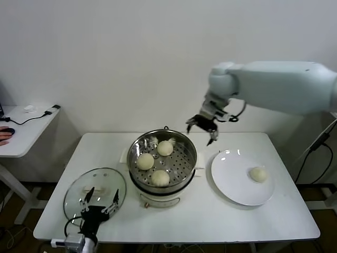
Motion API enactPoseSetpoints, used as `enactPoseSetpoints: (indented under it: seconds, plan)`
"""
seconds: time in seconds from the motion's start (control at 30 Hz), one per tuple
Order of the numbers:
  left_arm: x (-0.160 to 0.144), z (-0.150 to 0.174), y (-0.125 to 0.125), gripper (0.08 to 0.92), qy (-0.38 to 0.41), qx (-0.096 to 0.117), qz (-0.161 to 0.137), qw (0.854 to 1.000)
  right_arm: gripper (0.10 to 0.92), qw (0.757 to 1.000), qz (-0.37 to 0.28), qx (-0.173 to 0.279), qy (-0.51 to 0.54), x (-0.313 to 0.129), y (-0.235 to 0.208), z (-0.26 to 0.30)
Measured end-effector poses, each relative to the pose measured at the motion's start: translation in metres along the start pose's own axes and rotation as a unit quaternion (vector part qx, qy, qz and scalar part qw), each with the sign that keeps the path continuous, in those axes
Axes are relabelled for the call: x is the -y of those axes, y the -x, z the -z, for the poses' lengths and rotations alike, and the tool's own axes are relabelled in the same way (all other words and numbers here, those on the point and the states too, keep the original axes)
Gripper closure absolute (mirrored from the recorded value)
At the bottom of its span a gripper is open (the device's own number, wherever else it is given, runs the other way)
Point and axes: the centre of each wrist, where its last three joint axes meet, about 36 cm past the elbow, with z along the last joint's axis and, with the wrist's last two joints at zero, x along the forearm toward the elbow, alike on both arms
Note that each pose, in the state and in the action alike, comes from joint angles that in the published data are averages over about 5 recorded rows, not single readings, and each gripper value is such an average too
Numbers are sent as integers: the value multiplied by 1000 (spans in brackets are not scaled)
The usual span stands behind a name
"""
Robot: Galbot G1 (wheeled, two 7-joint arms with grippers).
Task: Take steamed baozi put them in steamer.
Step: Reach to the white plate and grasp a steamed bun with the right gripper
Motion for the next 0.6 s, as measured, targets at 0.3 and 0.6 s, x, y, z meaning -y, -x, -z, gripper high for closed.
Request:
enactPoseSetpoints:
  seconds: [0.3, 0.6]
  plan:
    - [-2, -3, -1, 177, 0, -6, 4, 1000, 200, 978, 20, -30, 207, -111, 34, -93]
    - [0, -9, -5, 177, 1, -18, 7, 1000, 199, 952, 38, -41, 301, -177, 108, -136]
